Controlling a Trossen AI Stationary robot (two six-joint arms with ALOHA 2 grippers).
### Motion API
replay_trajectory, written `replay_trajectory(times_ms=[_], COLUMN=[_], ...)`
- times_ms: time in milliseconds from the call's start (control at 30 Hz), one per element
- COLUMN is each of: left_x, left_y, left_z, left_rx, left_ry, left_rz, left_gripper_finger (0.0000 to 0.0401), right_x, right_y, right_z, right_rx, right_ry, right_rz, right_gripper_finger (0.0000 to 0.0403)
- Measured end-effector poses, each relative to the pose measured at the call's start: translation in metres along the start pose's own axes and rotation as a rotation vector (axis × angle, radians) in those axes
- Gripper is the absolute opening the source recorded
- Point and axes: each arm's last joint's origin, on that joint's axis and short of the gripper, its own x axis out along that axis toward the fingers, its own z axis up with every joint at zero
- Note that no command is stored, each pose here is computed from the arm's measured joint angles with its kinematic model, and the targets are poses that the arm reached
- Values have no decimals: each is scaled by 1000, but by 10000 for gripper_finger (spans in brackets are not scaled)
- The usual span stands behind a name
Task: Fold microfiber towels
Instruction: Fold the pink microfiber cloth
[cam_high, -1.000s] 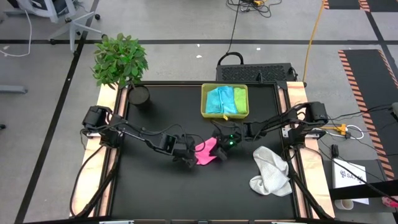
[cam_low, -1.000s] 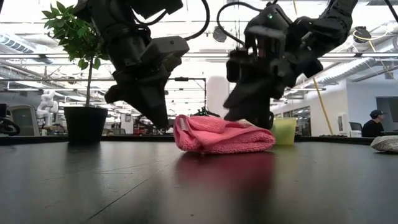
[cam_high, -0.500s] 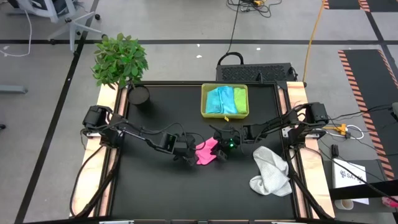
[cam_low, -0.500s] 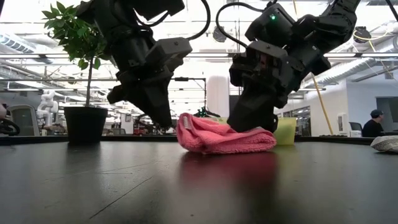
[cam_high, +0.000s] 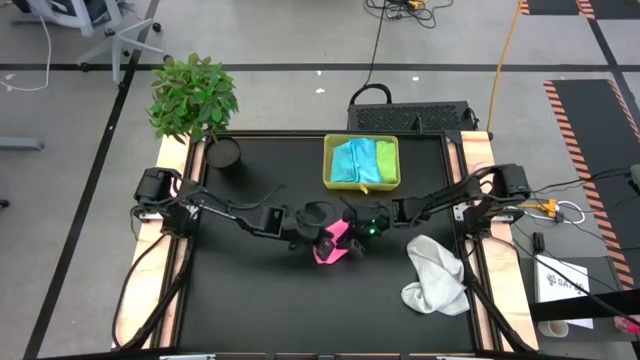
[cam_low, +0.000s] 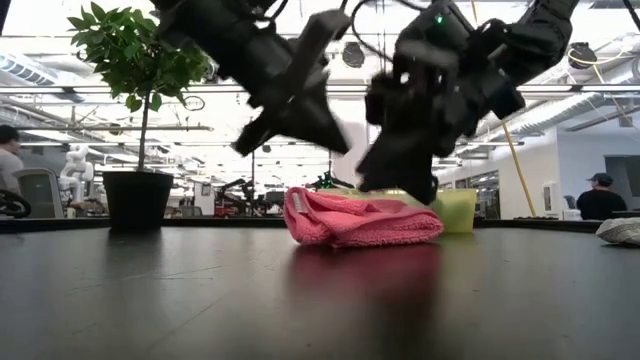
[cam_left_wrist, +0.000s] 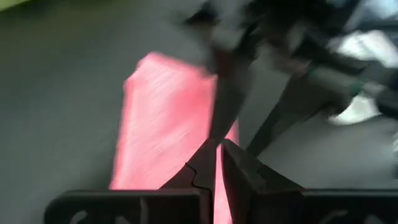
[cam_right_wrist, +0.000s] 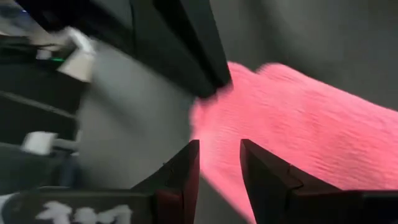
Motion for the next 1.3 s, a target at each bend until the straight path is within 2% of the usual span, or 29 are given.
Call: replay_trajectory(times_ms=[100,200,300,400,500,633,833,1033,1300], left_x=[0,-1,-3,-4,-6,-6,-6,0,29], left_y=[-7,-10,-10,-6,-3,-2,-2,-8,-1], left_z=[6,3,-9,-21,-25,-24,-24,-21,-42], left_rx=[12,19,48,73,69,49,45,36,40], left_ry=[-49,-34,42,106,90,48,42,-12,61], left_rz=[-79,-101,-59,29,106,139,137,75,86], left_gripper_finger=[26,26,26,26,26,26,26,26,26], right_x=[-12,-26,-41,-52,-56,-57,-57,-58,-59], right_y=[6,11,11,10,11,11,10,8,6], right_z=[8,11,8,6,8,9,10,11,13], right_rx=[-23,-120,-223,-266,-273,-277,-288,-281,-273], right_ry=[-9,0,43,59,35,19,7,1,-1], right_rz=[54,34,-48,-153,-198,-197,-221,-229,-238], right_gripper_finger=[105,105,105,105,105,105,105,105,105])
